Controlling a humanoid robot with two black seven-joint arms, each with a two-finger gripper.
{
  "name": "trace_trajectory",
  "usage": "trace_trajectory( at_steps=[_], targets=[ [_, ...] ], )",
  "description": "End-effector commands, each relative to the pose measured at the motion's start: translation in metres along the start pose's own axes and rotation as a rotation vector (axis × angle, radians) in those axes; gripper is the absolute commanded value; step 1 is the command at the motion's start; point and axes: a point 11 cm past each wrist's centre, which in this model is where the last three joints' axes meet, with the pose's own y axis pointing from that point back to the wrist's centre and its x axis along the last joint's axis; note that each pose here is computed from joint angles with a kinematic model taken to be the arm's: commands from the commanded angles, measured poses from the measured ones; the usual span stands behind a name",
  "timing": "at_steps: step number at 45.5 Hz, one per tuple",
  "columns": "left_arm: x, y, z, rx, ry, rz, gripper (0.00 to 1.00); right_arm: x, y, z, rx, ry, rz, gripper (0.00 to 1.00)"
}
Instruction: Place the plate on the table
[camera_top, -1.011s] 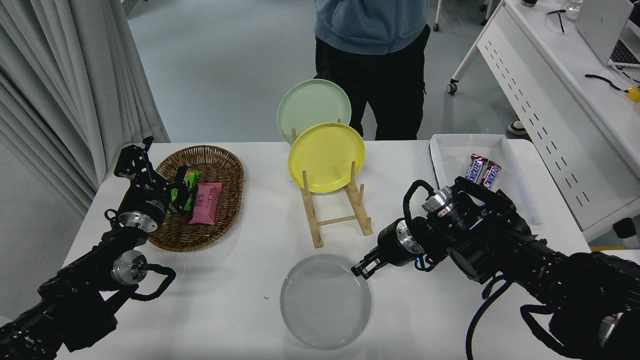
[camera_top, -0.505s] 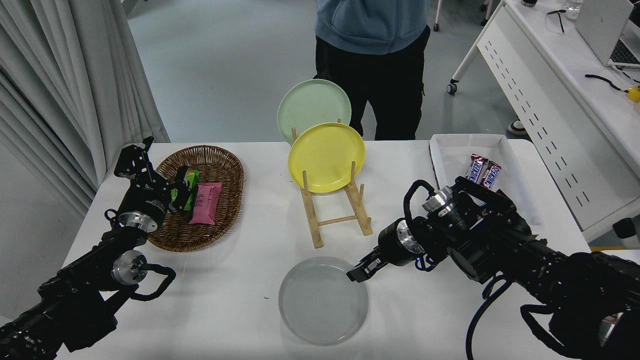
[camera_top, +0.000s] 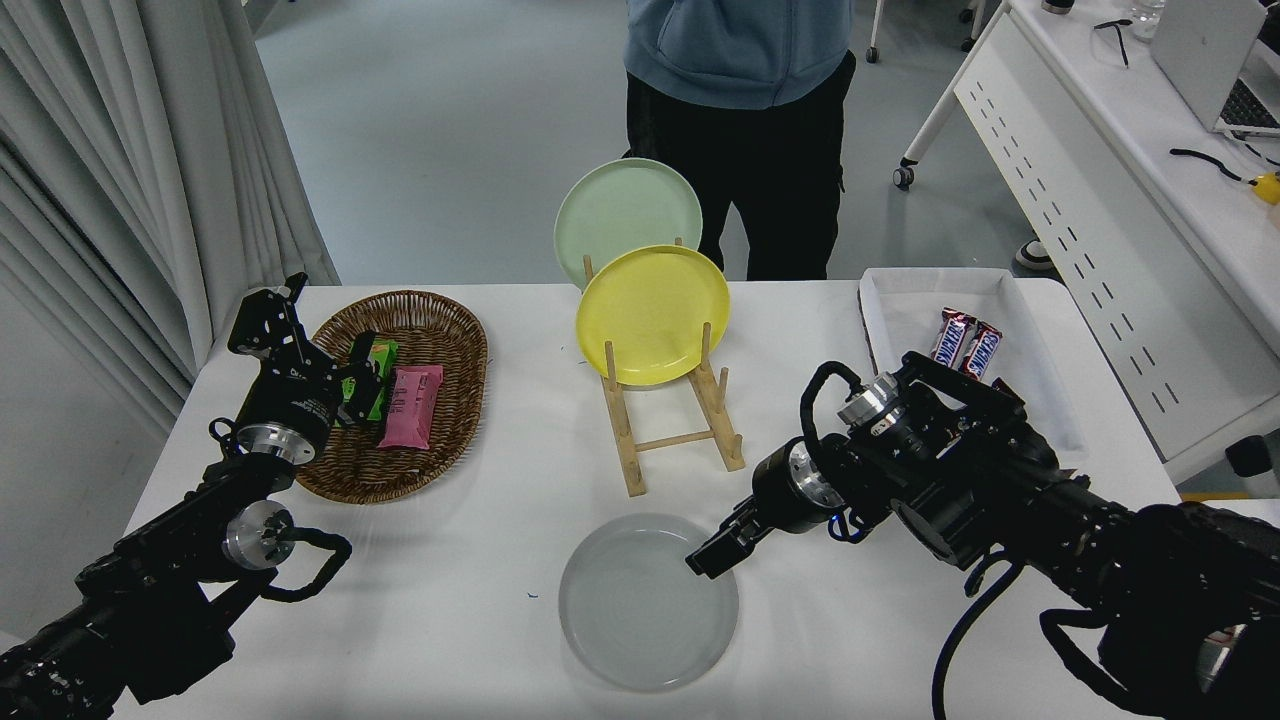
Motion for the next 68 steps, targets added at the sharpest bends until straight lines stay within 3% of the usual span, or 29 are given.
trace_trajectory(
  at_steps=[1, 17, 27, 38, 48, 68],
  targets=[
    [0.0, 0.0, 0.0, -0.001, 0.001, 0.001, 1.0, -0.016, -0.001, 0.011, 0.017, 0.193, -0.076, 1.0],
    [0.0, 0.0, 0.0, 0.001, 0.0, 0.0, 1.0, -0.053, 0.011, -0.002, 0.233, 0.583, -0.358, 1.0],
    [0.0, 0.0, 0.0, -0.001, 0.0, 0.0, 1.0, -0.077, 0.029, 0.001, 0.256, 0.652, -0.503, 1.0],
    [0.0, 0.0, 0.0, 0.001, 0.001, 0.001, 1.0, -0.105, 0.067, -0.031, 0.569, 0.655, -0.617, 1.0],
    [0.0, 0.0, 0.0, 0.001, 0.001, 0.001, 1.0, -0.128, 0.106, -0.044, 0.641, 0.585, -0.713, 1.0],
    [0.0, 0.0, 0.0, 0.001, 0.0, 0.0, 1.0, -0.075, 0.166, -0.116, 0.849, 0.666, -0.583, 1.0]
  ],
)
